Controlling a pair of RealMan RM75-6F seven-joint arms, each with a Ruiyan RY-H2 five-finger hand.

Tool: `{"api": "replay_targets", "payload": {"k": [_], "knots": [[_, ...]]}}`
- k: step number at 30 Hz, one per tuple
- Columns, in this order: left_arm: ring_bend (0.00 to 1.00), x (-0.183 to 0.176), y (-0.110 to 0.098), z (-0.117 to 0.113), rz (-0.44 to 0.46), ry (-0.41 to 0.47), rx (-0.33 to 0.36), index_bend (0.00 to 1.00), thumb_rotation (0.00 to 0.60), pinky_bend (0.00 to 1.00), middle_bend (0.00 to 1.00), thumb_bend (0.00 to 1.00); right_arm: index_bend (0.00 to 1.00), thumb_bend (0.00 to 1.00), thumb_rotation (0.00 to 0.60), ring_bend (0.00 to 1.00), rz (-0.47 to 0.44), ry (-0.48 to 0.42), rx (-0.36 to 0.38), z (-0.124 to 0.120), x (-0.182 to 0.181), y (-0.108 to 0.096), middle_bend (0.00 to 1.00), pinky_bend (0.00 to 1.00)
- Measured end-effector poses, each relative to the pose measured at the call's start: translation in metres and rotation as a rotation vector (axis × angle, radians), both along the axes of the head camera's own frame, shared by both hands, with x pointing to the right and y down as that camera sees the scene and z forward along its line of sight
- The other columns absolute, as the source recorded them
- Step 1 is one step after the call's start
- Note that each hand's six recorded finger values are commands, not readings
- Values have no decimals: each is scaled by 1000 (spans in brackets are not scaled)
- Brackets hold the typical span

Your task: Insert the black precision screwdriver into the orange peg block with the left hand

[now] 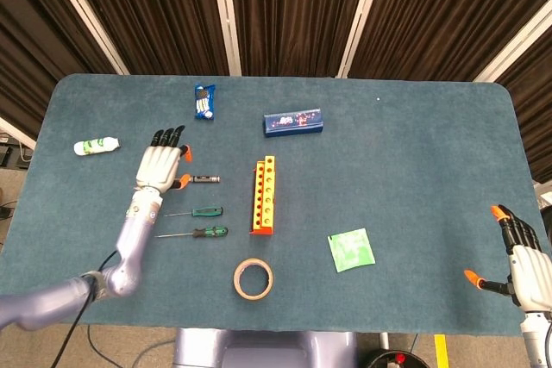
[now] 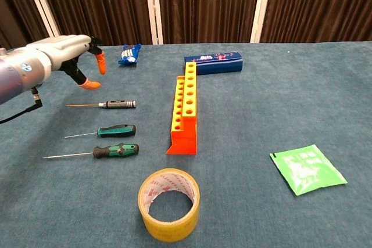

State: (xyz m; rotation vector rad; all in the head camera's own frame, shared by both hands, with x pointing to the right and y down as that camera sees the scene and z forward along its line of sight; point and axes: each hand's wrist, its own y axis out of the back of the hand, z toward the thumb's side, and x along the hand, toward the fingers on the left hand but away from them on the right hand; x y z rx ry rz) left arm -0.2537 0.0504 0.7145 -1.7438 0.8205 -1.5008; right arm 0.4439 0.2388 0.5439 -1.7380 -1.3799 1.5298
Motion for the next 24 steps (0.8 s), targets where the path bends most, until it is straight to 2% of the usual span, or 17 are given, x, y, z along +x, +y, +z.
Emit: {"api": "replay_targets", "payload": {"k": [12, 24], "knots": [[0, 21, 1, 27, 12, -32, -50, 481, 600, 0, 0, 323, 0, 34, 600, 0, 3, -4, 2, 0, 0, 0, 0, 0], [0, 27, 3, 38, 3, -53, -67, 472, 600, 0, 0, 329, 0, 34, 600, 0, 7, -14, 3, -1, 0, 0, 0, 0]]}}
